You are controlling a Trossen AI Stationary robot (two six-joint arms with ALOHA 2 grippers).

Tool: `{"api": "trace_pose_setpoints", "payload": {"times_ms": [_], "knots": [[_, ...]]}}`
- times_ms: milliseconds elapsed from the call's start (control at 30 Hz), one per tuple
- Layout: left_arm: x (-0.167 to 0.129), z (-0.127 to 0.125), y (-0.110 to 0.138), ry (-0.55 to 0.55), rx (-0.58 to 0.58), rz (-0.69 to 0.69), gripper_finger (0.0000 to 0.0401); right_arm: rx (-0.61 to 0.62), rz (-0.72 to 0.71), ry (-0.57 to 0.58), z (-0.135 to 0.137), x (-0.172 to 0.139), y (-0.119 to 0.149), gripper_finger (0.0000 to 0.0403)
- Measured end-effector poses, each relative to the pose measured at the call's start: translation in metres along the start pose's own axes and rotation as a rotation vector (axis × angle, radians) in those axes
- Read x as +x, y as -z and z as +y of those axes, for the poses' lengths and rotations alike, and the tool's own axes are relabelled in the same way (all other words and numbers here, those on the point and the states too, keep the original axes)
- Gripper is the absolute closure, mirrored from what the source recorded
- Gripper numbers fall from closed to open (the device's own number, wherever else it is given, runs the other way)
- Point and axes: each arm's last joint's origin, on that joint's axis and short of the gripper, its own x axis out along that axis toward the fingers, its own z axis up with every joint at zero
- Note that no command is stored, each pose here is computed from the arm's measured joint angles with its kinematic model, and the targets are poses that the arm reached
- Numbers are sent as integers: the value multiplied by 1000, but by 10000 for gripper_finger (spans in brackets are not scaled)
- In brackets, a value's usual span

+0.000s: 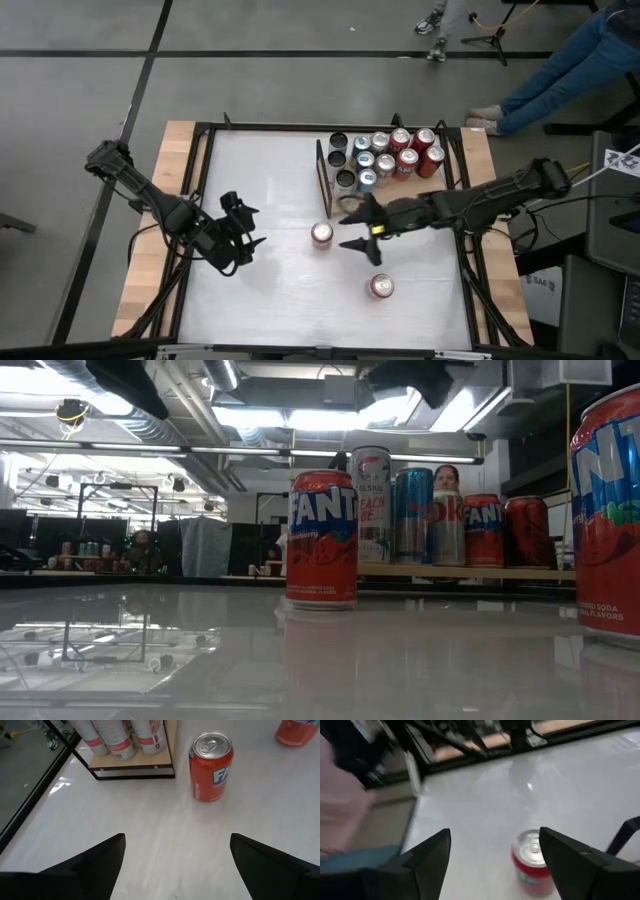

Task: Place canned beverage on shelf
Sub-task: Put the orange soda can on the shelf aligned with the other orange soda can

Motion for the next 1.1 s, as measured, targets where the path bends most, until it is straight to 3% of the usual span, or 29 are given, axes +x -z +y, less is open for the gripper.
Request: {"api": "trace_pose_setpoints", "payload": {"times_ms": [233,500,767,1100], "knots": [[1,-1,0,5,-9,-5,51,-156,161,78,12,42,-22,110],[0,-3,-1,20,-17,-19,51,-255,297,151,13,80,-17,110],[0,-3,-2,24,-17,-21,51,-340,308,252,8,90,-10,110],[0,-3,-2,26,-20,-24,51,-386,341,275,4,91,-8,110]]}}
